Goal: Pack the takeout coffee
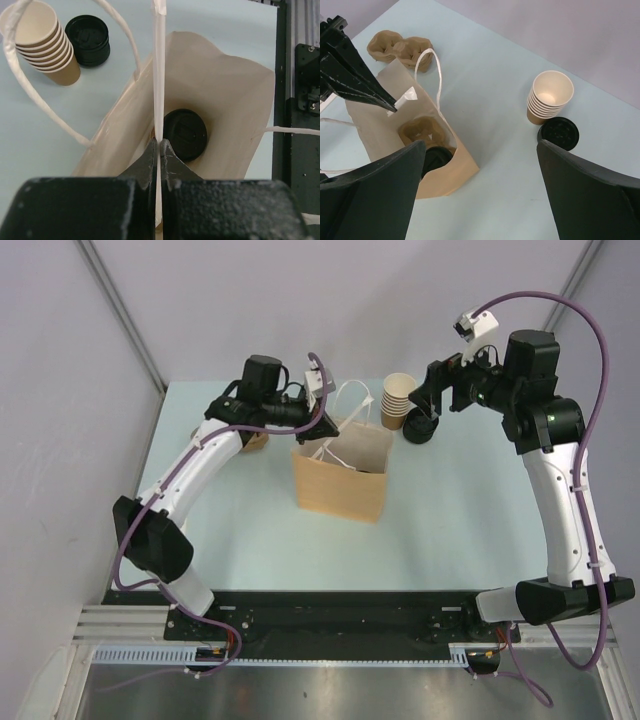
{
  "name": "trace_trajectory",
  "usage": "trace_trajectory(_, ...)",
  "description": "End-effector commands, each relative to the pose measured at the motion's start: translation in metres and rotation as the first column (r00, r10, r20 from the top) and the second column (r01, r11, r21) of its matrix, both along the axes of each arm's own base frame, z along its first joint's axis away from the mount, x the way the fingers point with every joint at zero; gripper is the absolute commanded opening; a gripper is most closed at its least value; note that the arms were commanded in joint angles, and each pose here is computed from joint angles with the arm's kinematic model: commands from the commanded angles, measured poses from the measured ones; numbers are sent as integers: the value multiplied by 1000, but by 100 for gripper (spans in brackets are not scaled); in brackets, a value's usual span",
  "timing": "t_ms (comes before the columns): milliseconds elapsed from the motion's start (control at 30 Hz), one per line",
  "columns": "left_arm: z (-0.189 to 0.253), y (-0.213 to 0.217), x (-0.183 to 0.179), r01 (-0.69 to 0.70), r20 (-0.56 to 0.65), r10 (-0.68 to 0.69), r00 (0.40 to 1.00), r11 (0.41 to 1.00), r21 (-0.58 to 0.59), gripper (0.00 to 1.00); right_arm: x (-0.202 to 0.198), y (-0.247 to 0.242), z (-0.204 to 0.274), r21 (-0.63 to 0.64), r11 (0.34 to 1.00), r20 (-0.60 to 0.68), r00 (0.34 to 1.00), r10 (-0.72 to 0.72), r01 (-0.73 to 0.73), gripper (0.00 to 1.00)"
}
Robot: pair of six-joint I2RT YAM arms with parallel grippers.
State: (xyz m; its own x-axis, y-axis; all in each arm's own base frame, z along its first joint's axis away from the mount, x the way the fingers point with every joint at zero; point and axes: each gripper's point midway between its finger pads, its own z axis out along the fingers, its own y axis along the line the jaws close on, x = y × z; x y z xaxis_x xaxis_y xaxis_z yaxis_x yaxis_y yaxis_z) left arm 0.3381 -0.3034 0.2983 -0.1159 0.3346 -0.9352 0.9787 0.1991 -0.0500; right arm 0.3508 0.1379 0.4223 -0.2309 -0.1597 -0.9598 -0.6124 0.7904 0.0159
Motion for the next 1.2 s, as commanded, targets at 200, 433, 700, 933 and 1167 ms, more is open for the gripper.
trace_trajectory(200, -2, 8, -3, -18, 88, 13, 996, 998, 64, 1, 3, 3, 12, 39, 999, 30, 999, 14, -15, 99)
trace_trajectory(433, -10, 13, -2, -33, 94, 24, 995, 995, 96, 1, 3, 4, 12, 47, 999, 21, 1000, 21, -22, 100)
trace_trajectory(700, -13, 17, 0, -34, 119, 18, 993, 991, 128, 4, 4, 4, 14, 48, 999, 25, 999, 25, -27, 100)
trace_trajectory(933, -13, 21, -1, -36, 131, 16, 991, 988, 152, 7, 3, 2, 13, 42, 999, 24, 999, 22, -23, 100)
trace_trajectory(1167, 5, 22, -13, -10, 185, -20, 982, 988, 157, 22, 3, 2, 14, 42, 999, 25, 999, 24, -25, 100)
